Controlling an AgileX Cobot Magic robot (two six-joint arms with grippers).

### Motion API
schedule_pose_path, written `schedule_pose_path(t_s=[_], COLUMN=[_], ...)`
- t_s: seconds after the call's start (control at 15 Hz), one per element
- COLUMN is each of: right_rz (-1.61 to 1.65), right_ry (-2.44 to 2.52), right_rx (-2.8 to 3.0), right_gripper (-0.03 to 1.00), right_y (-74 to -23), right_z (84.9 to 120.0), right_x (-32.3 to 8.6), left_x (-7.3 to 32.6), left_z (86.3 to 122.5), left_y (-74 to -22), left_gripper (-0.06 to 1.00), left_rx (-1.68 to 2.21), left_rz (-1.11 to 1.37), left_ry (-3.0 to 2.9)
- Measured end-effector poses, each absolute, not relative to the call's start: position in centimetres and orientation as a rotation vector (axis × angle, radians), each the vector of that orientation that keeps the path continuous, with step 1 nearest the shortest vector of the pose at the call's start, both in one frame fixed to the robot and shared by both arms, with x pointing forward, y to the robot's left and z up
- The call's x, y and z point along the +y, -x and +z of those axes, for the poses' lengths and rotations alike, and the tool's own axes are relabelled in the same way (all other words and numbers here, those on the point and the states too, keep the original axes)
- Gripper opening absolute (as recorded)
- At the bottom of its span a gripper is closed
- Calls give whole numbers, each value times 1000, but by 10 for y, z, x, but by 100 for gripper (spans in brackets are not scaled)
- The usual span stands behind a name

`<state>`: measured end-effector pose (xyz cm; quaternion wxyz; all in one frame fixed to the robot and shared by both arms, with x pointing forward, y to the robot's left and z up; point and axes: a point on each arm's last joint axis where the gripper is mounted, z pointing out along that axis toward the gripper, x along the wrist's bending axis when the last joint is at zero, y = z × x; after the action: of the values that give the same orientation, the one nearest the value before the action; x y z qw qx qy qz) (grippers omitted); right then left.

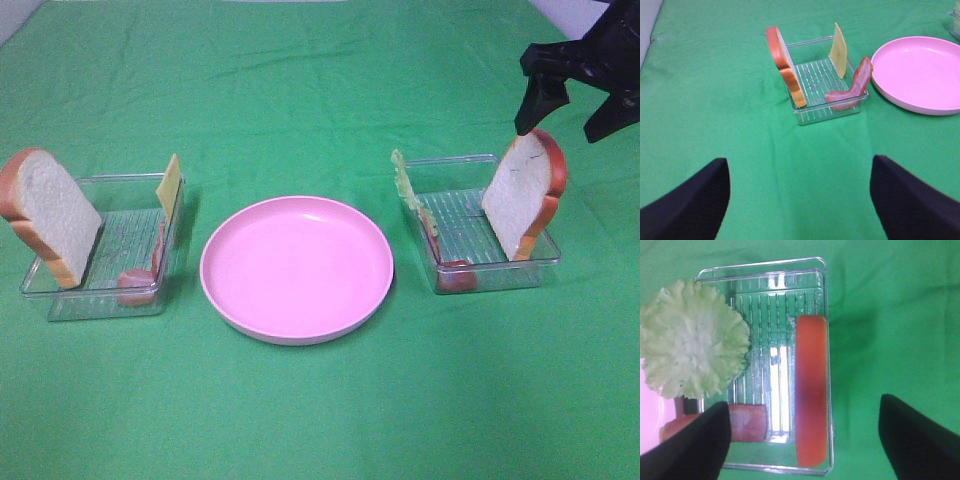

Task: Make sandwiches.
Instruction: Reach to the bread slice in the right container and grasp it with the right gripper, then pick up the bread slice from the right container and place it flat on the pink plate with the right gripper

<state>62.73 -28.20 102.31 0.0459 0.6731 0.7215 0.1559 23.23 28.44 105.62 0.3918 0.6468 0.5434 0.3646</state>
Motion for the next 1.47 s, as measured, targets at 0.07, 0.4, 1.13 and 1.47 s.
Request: schedule_pose_path(t_s=[0.07,0.4,1.13,1.47], right_rz=[452,354,444,837], right_ry=[-2071,-2190,-2123,-2025], right_rx=[2219,2306,2280,2273], right_gripper=[76,53,20,20], right_y=[-641,-653,-635,-597], right_z=[1010,967,1026,1107], right_x=[-282,-279,-279,-262], left_x=[284,284,284,284], left_z=[1056,1056,1056,1056], left_y=[-232,-232,-232,-232], left_gripper=[74,74,74,74], left_rx=[1380,1380,1380,1380], left_rz=[926,926,926,926], left_ry=[-1643,-1643,-1643,-1643])
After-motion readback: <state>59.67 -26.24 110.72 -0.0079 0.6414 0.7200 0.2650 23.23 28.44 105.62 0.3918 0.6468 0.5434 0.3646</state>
